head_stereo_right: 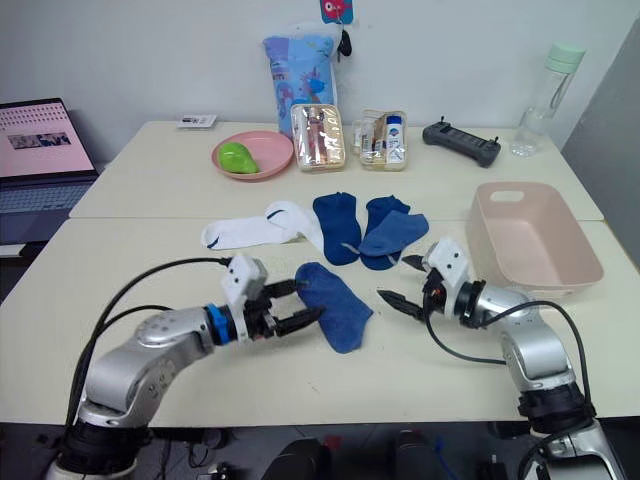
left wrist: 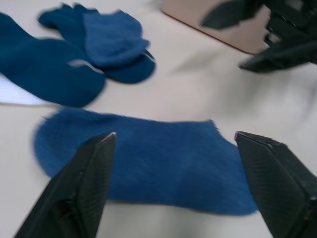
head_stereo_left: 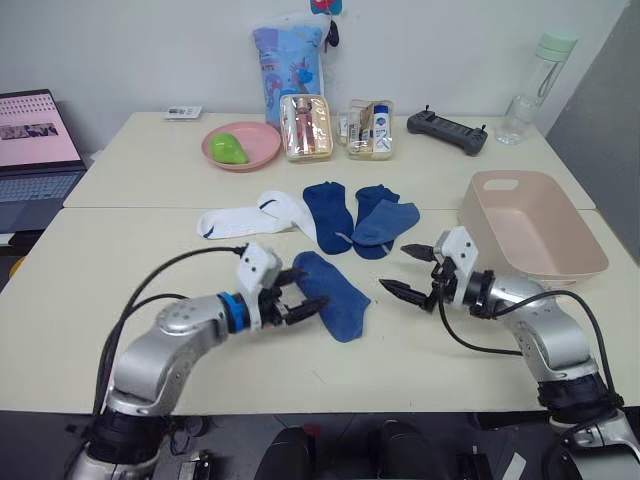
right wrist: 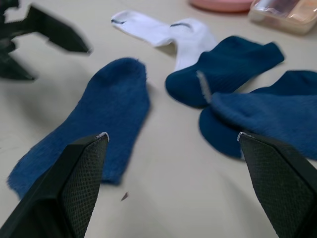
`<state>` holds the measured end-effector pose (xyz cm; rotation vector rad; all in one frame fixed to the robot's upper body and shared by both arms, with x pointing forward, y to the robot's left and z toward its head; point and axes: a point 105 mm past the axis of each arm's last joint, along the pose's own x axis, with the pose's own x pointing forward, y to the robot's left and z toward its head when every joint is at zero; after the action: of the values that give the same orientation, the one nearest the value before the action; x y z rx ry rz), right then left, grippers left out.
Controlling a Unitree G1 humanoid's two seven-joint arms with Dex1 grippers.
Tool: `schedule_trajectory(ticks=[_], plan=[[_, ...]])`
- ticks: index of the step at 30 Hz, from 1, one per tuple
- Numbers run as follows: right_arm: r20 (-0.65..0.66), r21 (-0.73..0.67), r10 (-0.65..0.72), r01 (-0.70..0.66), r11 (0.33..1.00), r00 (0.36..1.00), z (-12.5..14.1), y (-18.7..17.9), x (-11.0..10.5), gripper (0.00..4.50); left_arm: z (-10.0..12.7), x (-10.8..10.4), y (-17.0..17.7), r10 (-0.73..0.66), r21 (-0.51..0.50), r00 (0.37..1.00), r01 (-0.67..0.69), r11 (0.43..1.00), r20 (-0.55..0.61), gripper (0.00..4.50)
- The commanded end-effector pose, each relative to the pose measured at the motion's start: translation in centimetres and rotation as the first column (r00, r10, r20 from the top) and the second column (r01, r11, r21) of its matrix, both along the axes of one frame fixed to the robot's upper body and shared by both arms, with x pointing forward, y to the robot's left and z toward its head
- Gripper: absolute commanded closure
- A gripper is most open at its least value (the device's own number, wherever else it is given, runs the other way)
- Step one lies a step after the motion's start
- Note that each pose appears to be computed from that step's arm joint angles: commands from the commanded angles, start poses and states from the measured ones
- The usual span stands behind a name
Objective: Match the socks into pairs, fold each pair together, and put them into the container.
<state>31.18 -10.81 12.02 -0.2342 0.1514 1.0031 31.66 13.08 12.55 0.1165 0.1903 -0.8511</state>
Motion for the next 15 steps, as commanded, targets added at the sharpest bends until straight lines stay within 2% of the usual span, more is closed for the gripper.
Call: schedule_trajectory(ticks=[1,6,10,15], plan=[[-0.097,-0.046,0.135,-0.14,0.989,0.986,-1.3,1.3,-2.8,0.0,0.1,3.5,2.2,0.142,0.062,0.985,-0.148,0.987,0.102,0.57],[-0.236,-0.055,0.198,-0.216,0.975,0.952,-2.8,1.8,-4.7,0.0,-2.0,5.5,2.7,0.136,0.185,0.983,-0.158,0.97,0.124,0.57],[-0.292,-0.024,0.205,-0.221,0.975,0.934,-3.1,2.4,-4.6,0.0,-2.5,5.9,2.4,0.109,0.18,0.988,-0.128,0.975,0.11,0.57],[-0.343,-0.041,0.234,-0.263,0.964,0.91,-4.3,3.1,-4.5,0.0,-2.0,5.8,1.9,0.078,0.157,0.991,-0.095,0.983,0.11,2.19]])
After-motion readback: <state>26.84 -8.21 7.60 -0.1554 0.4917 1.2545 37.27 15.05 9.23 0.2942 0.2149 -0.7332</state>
